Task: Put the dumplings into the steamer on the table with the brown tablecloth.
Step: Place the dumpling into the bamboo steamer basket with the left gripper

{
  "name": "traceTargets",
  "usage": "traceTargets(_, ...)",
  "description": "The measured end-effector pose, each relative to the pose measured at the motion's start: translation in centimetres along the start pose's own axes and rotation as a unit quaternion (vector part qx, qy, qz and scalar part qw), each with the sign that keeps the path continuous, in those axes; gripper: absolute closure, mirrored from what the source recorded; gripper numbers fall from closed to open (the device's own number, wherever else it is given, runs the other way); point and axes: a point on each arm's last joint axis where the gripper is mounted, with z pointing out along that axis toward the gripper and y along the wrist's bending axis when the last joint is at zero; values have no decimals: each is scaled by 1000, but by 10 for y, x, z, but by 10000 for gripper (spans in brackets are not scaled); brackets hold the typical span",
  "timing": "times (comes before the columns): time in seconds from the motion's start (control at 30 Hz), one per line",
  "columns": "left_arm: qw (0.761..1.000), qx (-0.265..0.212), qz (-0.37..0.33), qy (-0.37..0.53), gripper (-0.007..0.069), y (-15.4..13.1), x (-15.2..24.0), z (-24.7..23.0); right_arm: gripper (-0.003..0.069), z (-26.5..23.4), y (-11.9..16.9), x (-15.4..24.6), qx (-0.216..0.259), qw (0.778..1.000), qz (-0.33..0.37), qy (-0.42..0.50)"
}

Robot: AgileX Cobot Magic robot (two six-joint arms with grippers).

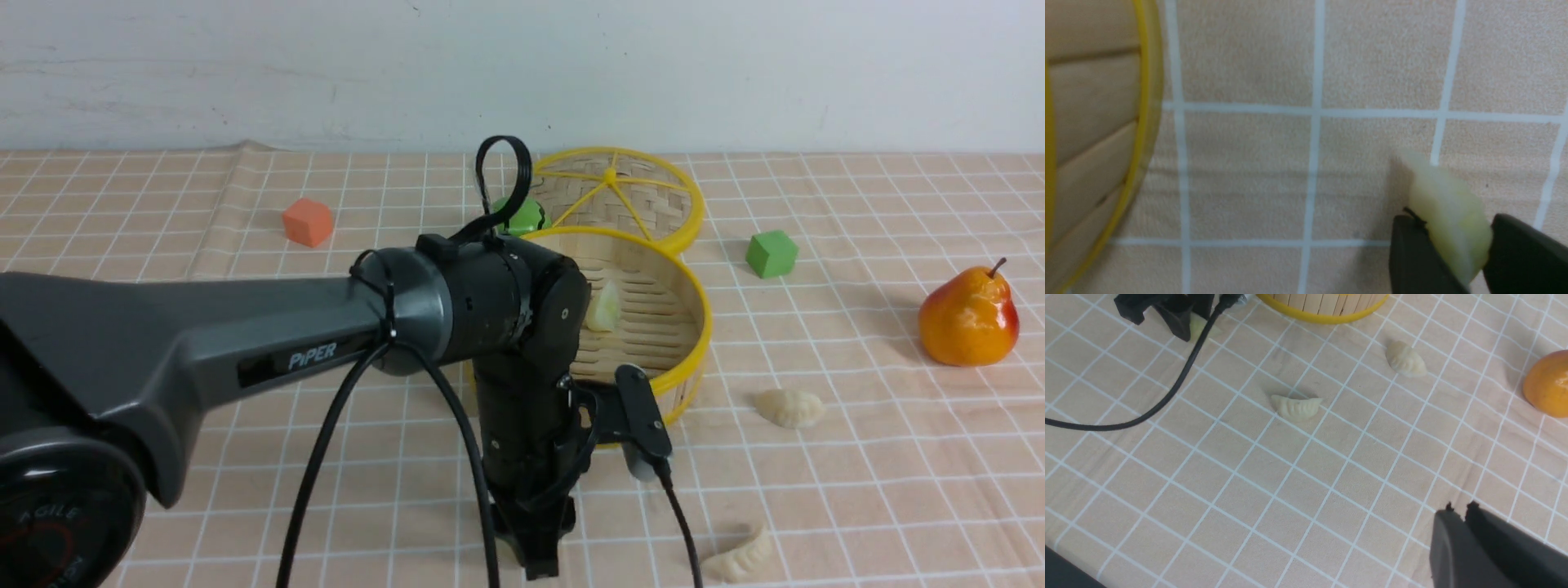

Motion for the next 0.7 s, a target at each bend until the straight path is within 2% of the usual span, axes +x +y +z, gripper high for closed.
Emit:
traceTargets(0.03,999,-2,-41,3,459,2,-2,-6,606,0,0,0,0,1000,0,-1)
traceTargets(0.07,999,-3,-46,3,458,2,-2,-7,606,0,0,0,0,1000,0,-1)
traceTargets(0.1,996,-9,-90,0,449,6,-8,-20,606,0,0,0,0,1000,0,-1)
traceTargets(0.27,976,-48,-200,-64,445,21,-30,-80,606,0,0,-1,0,1000,0,-4)
traceTargets(0.33,960,-69,-250,-110,445,30,-37,-107,606,0,1,-1,-3,1000,1,-5)
traceTargets(0.47,905,-111,-360,-196,445,62,-36,-141,603,1,3,-2,-14,1000,19,-3)
traceTargets(0.53,878,-119,-410,-214,445,84,-31,-139,602,4,3,-3,-18,999,36,3)
traceTargets(0.6,862,-121,-447,-205,445,108,-24,-119,601,8,3,-6,-20,998,53,14)
traceTargets(0.7,853,-115,-477,-176,445,131,-14,-81,600,16,4,-9,-21,997,72,35)
